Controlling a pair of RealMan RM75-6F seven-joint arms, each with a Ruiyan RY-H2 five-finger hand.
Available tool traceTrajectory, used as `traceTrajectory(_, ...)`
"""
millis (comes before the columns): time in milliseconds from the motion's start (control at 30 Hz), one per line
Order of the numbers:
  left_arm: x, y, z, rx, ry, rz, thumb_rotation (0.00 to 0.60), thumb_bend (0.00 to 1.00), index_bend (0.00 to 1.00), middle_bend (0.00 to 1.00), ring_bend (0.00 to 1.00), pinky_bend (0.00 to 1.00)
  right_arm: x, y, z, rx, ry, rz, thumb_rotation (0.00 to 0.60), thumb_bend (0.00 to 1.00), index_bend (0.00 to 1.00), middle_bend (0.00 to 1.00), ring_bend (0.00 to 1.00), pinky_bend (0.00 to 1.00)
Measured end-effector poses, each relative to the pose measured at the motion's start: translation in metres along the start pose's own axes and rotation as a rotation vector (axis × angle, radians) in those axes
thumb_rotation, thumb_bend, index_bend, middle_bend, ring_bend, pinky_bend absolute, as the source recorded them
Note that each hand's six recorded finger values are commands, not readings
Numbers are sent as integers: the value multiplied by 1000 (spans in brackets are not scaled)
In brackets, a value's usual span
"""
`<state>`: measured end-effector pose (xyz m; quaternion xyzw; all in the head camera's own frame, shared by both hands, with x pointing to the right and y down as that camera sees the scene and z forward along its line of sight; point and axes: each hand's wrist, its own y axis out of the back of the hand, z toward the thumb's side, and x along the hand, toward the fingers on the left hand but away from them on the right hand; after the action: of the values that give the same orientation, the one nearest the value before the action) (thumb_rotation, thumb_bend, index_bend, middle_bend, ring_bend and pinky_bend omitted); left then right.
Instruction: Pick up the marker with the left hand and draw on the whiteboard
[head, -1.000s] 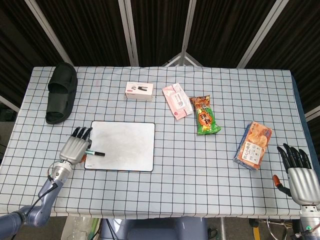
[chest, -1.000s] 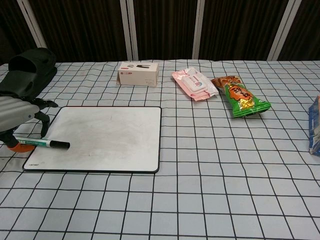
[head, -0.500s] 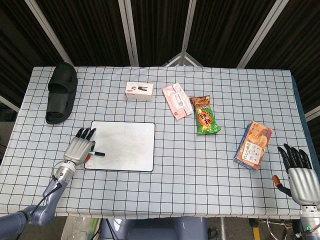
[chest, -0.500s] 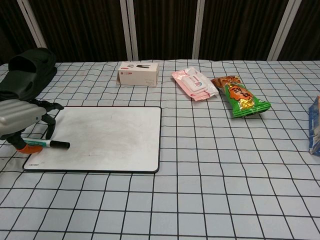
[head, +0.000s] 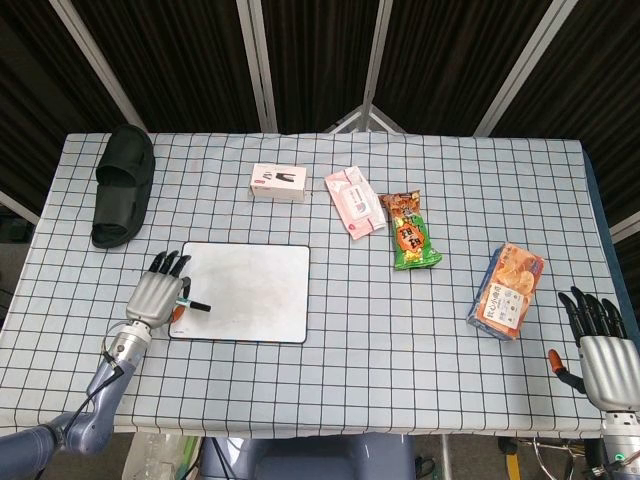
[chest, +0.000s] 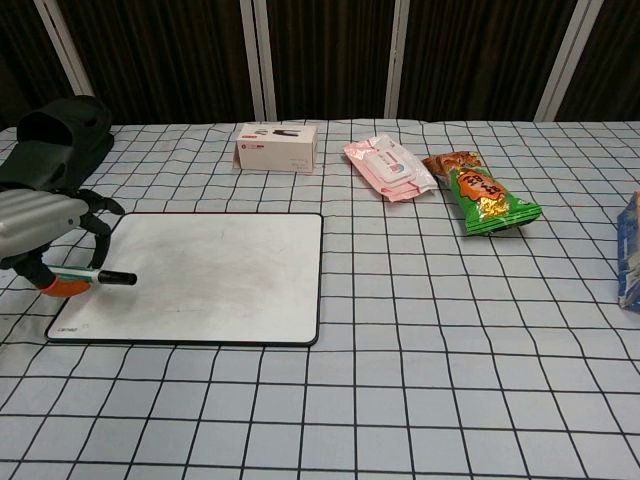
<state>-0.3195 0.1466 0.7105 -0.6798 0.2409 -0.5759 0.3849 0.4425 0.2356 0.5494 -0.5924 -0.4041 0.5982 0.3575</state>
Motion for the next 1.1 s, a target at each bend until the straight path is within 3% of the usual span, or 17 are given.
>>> traceTrajectory(333, 3, 71, 26, -485, -29, 204, 600, 502, 710, 172, 54, 130, -2, -1, -1, -4, -6, 7, 600, 364, 0, 0, 0, 0)
traceTrajectory(433, 3, 79, 36, -623, -53, 228, 600, 502, 726, 192, 61, 135, -3, -1, -1, -3, -3, 6, 600, 364, 0, 0, 0, 0)
traceTrajectory(767, 12, 60, 72, -1003, -111, 188, 600, 502, 746, 217, 77, 143, -4, -2, -2, 7, -4, 5, 600, 364, 0, 0, 0, 0)
traceTrajectory(1100, 25, 40, 84, -1137, -131, 161, 600, 500, 757, 232, 77, 144, -5, -3, -2, 0, -5, 11, 600, 364, 0, 0, 0, 0)
